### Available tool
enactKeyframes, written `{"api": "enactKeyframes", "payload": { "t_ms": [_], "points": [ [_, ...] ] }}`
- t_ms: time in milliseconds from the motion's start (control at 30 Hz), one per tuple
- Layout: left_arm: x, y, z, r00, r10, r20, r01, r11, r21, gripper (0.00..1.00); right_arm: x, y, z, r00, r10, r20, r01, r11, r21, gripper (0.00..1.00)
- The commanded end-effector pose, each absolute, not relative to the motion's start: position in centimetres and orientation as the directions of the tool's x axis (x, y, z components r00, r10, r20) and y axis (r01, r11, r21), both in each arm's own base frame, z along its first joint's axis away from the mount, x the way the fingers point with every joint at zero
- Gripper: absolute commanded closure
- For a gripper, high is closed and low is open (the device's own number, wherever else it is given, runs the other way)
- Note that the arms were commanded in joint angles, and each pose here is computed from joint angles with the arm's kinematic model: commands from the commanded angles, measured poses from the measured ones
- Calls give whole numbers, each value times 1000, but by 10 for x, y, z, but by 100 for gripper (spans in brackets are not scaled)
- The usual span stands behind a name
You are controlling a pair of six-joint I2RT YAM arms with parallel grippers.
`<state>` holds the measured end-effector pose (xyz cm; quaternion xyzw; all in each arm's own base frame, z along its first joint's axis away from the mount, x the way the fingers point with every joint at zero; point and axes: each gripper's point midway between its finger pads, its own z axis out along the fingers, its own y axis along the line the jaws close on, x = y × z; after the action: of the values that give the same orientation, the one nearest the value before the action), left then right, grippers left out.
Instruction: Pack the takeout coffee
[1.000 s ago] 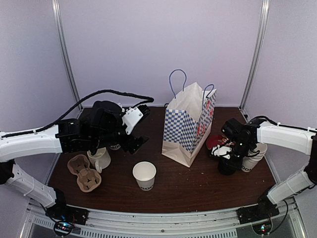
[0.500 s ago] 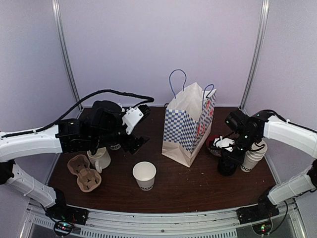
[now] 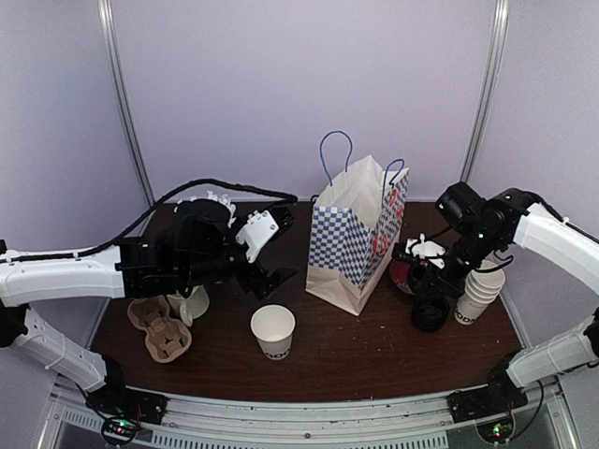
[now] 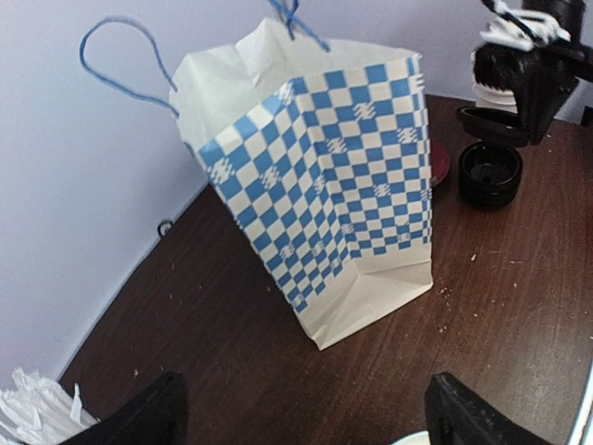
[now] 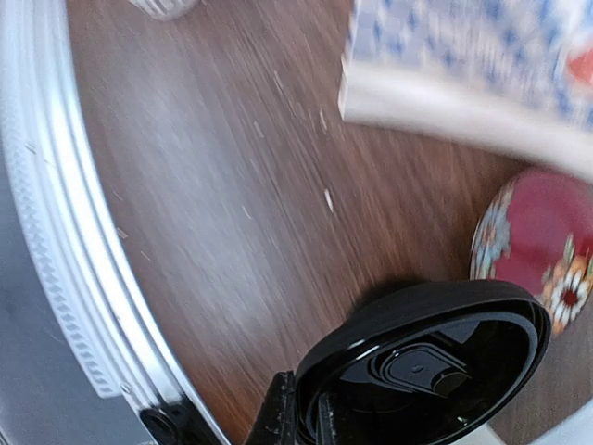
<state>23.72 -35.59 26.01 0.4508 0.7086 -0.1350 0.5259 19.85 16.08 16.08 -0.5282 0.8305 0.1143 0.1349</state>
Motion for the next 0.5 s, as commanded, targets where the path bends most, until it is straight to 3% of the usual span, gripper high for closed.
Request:
{"api": "enactKeyframes", "payload": {
  "t_ms": [0,233,467],
  "points": [
    [210,-378,305,207,295,-933,826,458,328,3,181,211,242,-280,-712,-644,-959,245,145,99],
    [182,-407,349,422,180,-888,814,357,459,3,169,254,335,-262,-514,-817,-959,47,279,99],
    [155,-443,378,565,62,-823,769,324,552,2,160,270,380,-332,-376,-865,-922,-66,382,98]
  ]
}}
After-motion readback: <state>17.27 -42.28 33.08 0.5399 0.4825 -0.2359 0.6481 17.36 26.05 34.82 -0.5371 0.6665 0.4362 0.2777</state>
